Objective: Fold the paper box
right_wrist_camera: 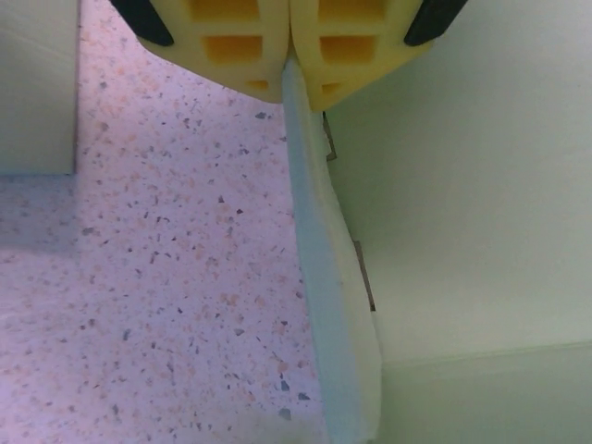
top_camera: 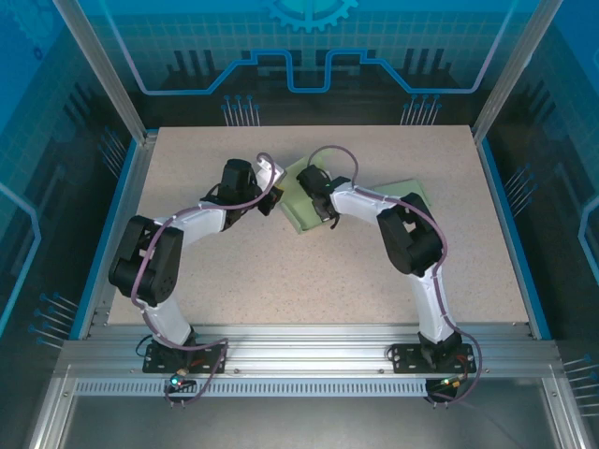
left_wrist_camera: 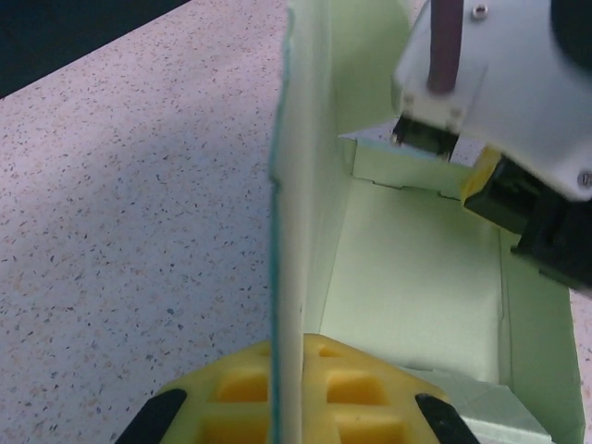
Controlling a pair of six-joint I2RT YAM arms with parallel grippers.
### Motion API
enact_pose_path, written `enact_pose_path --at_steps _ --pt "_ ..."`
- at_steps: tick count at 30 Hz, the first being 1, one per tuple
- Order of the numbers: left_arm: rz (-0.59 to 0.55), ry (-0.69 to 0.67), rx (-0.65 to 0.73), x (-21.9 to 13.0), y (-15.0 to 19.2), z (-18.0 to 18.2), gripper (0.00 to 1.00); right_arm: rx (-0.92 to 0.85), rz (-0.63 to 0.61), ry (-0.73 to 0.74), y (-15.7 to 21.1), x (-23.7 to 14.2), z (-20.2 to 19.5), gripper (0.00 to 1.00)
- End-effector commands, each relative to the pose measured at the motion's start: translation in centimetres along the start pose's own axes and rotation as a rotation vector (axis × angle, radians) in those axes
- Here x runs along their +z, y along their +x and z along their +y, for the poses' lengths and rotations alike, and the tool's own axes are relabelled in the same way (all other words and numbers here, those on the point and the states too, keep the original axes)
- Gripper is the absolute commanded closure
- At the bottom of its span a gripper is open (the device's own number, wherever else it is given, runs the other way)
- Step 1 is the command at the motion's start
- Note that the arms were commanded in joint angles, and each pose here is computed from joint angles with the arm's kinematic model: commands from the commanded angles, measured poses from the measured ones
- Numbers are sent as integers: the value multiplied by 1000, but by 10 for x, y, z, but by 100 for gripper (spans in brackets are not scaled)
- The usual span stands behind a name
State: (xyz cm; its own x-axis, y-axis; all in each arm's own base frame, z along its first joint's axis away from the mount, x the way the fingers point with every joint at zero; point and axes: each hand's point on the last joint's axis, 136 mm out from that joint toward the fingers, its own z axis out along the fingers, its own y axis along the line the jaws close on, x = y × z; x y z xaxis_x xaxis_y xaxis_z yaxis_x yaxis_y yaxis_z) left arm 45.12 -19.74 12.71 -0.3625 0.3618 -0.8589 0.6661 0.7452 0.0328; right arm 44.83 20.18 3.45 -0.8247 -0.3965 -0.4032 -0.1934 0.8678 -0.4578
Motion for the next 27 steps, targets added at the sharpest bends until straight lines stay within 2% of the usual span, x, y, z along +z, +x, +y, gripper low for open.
enact_pose_path --at_steps 1,3,10,18,23,27 --pt "-86 72 -9 -1 -31 -10 100 -168 227 189 69 42 -10 100" --pt "-87 77 -9 -1 -31 -11 100 -181 235 175 72 40 0 100" --pt "-83 106 26 -3 -32 -17 100 -42 145 -79 50 8 18 100" --pt "-72 131 45 -3 -32 -20 100 45 93 -228 30 -14 21 69" --pt "-60 127 60 -2 -30 -19 100 62 94 -239 29 -18 20 60" --pt "-41 123 82 0 -26 -18 100 78 82 -246 26 -24 16 48"
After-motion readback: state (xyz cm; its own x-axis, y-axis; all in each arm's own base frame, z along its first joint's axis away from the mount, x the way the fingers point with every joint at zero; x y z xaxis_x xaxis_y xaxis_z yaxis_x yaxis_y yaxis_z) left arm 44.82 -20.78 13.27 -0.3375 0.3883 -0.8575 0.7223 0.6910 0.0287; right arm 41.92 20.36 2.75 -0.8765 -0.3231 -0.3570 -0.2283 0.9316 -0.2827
